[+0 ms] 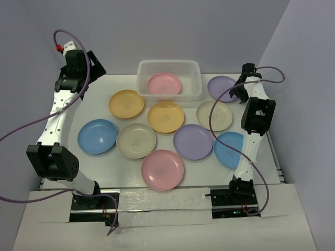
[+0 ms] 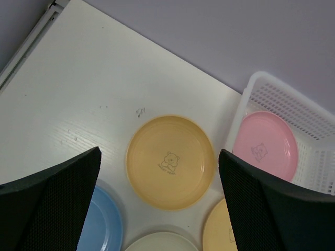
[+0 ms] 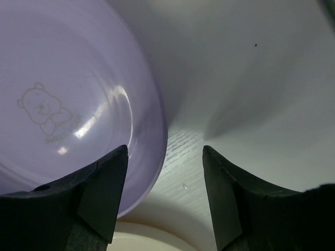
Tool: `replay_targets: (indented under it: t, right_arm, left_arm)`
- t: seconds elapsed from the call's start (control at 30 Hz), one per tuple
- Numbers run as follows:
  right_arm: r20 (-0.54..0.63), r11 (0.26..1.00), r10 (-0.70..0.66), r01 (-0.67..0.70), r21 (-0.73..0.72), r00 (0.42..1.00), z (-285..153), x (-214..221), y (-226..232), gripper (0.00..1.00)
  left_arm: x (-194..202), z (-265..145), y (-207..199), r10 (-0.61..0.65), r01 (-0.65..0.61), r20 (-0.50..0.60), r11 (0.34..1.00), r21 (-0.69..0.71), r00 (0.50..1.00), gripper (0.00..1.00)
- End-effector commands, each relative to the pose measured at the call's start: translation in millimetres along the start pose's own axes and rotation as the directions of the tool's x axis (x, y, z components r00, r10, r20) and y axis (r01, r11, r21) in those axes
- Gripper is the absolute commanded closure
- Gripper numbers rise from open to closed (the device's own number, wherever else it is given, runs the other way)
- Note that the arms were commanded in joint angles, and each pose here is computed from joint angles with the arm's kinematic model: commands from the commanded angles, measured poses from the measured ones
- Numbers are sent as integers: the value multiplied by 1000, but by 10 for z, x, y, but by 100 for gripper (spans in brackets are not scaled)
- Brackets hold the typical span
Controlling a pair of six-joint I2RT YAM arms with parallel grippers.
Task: Place the plates into the plastic bin on the countertop
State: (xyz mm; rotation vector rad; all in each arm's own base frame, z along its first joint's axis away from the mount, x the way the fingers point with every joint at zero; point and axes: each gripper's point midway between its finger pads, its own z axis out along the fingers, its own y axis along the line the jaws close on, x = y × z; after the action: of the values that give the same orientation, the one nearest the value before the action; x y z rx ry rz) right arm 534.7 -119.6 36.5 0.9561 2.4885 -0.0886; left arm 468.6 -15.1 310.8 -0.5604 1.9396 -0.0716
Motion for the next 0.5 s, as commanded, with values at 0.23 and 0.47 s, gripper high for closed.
replay_targets:
  t: [0.23, 0.47]
  right_arm:
    - [-1, 996, 88, -88, -14, 996, 135, -143, -101, 72]
    - [-24, 979, 169, -170, -115, 985, -124, -252, -114, 100]
  left_arm:
    - [313, 199, 759, -232, 231, -183, 973, -30, 955, 2]
    - [431, 185, 976, -246, 236, -195, 969, -69, 949, 2]
